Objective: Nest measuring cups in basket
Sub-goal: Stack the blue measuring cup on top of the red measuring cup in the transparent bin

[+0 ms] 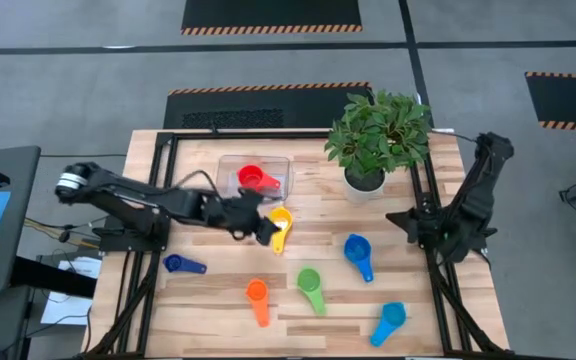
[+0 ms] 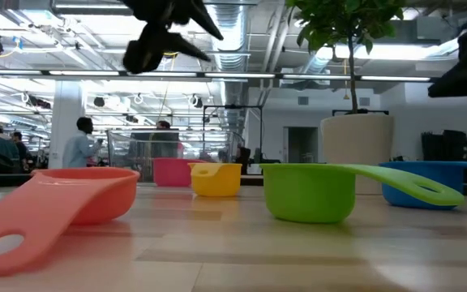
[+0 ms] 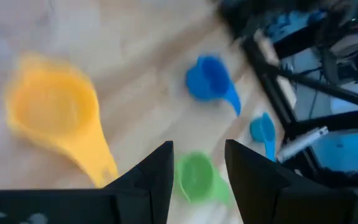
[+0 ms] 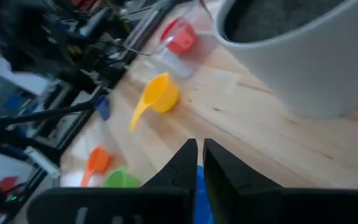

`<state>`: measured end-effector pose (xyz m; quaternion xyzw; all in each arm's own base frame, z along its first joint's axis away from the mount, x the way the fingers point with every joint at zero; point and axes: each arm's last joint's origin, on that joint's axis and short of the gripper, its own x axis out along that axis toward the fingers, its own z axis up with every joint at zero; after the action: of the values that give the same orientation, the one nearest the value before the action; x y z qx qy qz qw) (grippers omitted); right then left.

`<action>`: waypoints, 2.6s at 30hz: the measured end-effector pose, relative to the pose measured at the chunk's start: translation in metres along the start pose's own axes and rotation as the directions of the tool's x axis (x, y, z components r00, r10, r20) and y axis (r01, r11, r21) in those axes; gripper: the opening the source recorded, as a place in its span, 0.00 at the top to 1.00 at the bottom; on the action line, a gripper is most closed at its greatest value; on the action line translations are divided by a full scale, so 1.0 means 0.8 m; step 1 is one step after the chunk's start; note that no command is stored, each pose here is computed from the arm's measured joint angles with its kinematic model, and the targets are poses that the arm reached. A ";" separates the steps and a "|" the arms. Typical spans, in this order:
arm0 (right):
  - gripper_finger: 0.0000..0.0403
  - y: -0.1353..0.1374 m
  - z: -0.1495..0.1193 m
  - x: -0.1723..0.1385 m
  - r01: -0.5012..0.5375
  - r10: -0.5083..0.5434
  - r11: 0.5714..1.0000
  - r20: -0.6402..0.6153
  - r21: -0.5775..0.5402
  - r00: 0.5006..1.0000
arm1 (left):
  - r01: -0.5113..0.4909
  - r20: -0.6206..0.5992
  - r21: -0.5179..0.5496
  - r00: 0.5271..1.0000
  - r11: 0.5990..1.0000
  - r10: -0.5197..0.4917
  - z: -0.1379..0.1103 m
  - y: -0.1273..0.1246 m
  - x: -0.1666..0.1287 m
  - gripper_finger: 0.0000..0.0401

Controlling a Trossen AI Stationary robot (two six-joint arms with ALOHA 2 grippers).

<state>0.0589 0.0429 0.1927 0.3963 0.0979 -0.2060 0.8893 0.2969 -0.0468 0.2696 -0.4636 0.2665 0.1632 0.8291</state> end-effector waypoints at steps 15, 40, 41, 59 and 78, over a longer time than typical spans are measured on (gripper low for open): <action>0.87 -0.017 0.024 -0.010 -0.077 0.077 0.997 0.009 -0.024 0.997 | -0.466 -0.053 -0.338 0.877 0.818 0.478 -0.065 -0.017 0.034 0.67; 0.87 -0.017 0.022 -0.010 -0.087 0.082 0.987 -0.045 -0.134 0.996 | -0.432 0.058 -0.505 0.846 0.747 0.529 -0.041 0.006 0.085 0.59; 0.87 -0.017 0.022 -0.010 -0.086 0.081 0.987 -0.045 -0.134 0.996 | -0.440 0.055 -0.505 0.842 0.743 0.536 -0.042 0.008 0.090 0.59; 0.87 -0.022 0.022 -0.009 -0.066 0.059 0.982 -0.046 -0.178 0.997 | 0.104 0.323 -0.320 0.946 0.942 0.005 -0.018 -0.061 0.119 0.59; 0.87 -0.027 0.019 -0.010 -0.062 0.036 0.974 -0.123 -0.218 0.992 | 0.027 0.258 0.079 0.965 0.997 -0.046 0.030 -0.155 0.197 0.63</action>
<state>0.0427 0.0207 0.1914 0.3088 0.1628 -0.1481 0.9253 0.4951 -0.0871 0.2709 -0.4119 0.1531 0.1970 0.8764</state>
